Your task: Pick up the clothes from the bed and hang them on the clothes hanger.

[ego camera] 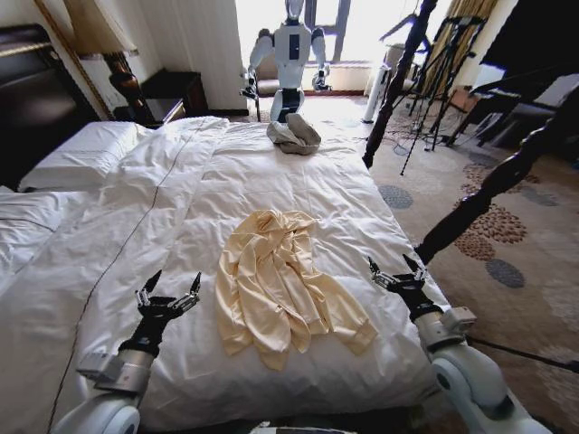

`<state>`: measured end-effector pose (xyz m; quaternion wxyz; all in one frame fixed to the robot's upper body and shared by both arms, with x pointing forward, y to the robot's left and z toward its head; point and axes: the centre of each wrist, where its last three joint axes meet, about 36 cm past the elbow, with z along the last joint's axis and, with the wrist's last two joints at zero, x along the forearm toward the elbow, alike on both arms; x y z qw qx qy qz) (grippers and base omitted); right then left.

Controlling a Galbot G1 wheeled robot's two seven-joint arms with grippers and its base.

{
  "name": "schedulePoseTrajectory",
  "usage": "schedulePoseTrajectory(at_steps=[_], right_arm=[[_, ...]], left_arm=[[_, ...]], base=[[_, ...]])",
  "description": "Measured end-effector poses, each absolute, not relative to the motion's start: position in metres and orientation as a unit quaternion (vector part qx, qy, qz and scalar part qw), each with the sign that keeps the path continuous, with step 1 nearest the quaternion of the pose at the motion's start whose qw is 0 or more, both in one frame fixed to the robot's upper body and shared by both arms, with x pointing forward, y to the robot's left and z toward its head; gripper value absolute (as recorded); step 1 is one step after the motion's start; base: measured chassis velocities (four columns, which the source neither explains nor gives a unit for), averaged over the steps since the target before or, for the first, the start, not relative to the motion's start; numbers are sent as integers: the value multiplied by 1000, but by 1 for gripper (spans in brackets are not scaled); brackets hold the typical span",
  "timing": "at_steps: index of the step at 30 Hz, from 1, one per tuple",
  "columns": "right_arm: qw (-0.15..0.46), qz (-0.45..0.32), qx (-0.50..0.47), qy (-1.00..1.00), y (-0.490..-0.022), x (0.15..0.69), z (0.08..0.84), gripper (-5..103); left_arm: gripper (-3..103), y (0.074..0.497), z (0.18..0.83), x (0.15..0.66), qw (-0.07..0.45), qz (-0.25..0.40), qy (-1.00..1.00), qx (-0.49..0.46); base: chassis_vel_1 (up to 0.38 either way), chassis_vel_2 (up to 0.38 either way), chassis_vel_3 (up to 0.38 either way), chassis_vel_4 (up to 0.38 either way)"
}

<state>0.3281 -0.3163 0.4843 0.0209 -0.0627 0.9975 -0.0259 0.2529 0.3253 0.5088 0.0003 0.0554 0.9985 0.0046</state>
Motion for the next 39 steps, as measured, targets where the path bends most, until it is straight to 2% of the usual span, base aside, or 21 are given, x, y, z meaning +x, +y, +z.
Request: schedulePoseTrajectory(at_steps=[3,9,14,18,20,26,27,28,34,39], right_arm=[[29,-24,-65,997,-324,334,482,100],[39,-20,-46,998,-328,345,481,100],[59,-14,-38,997,-329,358,474,100],[58,-10,-36,998,-328,357,472,100],[53,-11,-33,998,-331,353,470,100],[44,-21,-23,999,-336,346,466,100],[42,-21,-20,999,-336,346,465,100],[42,-20,-19,999,-336,345,465,100],[37,-18,-13,999,-335,344,462,100],[27,-25,-3,999,-338,344,457,100]], left_arm=[[94,338,514,285,-30,3,995,93],[97,357,515,323,-68,-2,991,118],[98,376,509,379,-90,34,986,139],[98,364,502,406,-96,34,982,158],[98,343,504,440,-82,28,981,175],[98,295,491,479,-85,17,975,205],[101,286,489,484,-85,17,974,209],[98,278,486,488,-86,17,974,211],[97,247,480,507,-84,12,976,198],[94,221,484,549,-79,27,981,178]], base=[[0,0,0,0],[0,0,0,0],[0,0,0,0],[0,0,0,0],[0,0,0,0],[0,0,0,0],[0,0,0,0],[0,0,0,0],[0,0,0,0],[0,0,0,0]])
